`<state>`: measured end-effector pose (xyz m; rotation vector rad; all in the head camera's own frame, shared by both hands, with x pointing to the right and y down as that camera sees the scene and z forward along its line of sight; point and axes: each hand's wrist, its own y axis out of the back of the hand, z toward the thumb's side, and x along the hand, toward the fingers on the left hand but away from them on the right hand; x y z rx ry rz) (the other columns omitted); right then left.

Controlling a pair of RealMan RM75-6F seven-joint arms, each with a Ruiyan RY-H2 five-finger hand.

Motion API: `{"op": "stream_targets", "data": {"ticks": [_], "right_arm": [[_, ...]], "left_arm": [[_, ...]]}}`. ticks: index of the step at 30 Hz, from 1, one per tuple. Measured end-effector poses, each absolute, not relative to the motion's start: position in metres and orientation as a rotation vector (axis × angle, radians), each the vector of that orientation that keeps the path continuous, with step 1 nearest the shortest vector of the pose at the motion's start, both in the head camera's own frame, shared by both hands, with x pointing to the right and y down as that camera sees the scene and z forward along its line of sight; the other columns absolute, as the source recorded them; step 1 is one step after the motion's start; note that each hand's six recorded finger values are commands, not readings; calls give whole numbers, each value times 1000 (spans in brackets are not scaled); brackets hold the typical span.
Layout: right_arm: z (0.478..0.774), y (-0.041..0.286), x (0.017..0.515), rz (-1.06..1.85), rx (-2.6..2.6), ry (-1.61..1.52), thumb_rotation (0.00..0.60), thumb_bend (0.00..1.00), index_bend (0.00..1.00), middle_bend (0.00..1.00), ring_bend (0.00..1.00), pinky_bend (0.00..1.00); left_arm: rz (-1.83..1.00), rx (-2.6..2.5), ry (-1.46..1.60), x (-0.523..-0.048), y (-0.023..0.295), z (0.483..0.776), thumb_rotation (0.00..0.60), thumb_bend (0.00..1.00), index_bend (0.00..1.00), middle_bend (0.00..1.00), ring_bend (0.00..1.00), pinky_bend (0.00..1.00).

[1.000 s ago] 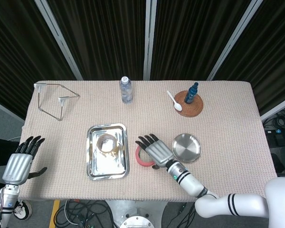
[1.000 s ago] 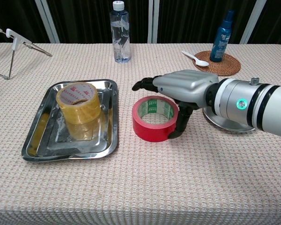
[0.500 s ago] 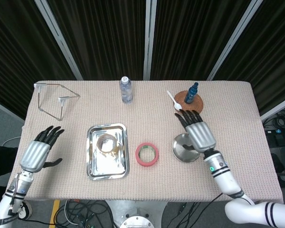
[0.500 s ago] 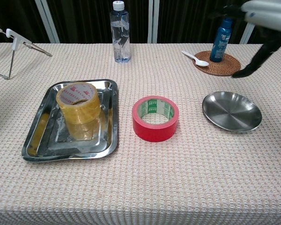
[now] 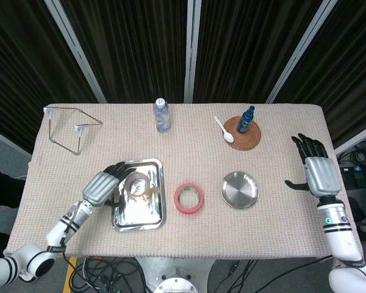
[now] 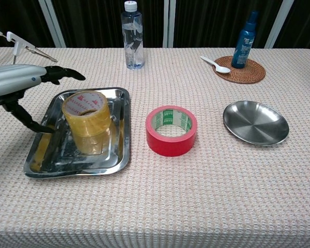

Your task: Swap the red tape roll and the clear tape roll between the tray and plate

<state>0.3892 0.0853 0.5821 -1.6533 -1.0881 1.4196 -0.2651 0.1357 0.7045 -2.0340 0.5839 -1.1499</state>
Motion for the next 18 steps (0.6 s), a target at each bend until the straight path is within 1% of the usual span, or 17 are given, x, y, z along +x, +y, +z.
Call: {"op": "stream_targets", "data": {"ticks": [9, 12, 15, 18], "right_arm": [[589, 89, 404, 1444, -1653, -1095, 600, 0, 0, 0, 0, 0], [592, 90, 406, 1453, -1654, -1096, 600, 0, 0, 0, 0, 0], [593, 91, 410, 1460, -1651, -1101, 600, 0, 0, 0, 0, 0], [594, 92, 413, 1468, -1647, -1103, 600, 0, 0, 0, 0, 0]], "left_arm": [[-1139, -2050, 525, -247, 129, 716, 600, 89, 98, 45, 0, 162], [-1142, -2060, 481, -241, 128, 720, 600, 89, 103, 64, 0, 162], [-1138, -2065, 451, -234, 125, 721, 600, 112, 155, 104, 1, 164], [-1140, -2063, 437, -231, 123, 723, 600, 169, 209, 167, 47, 203]]}}
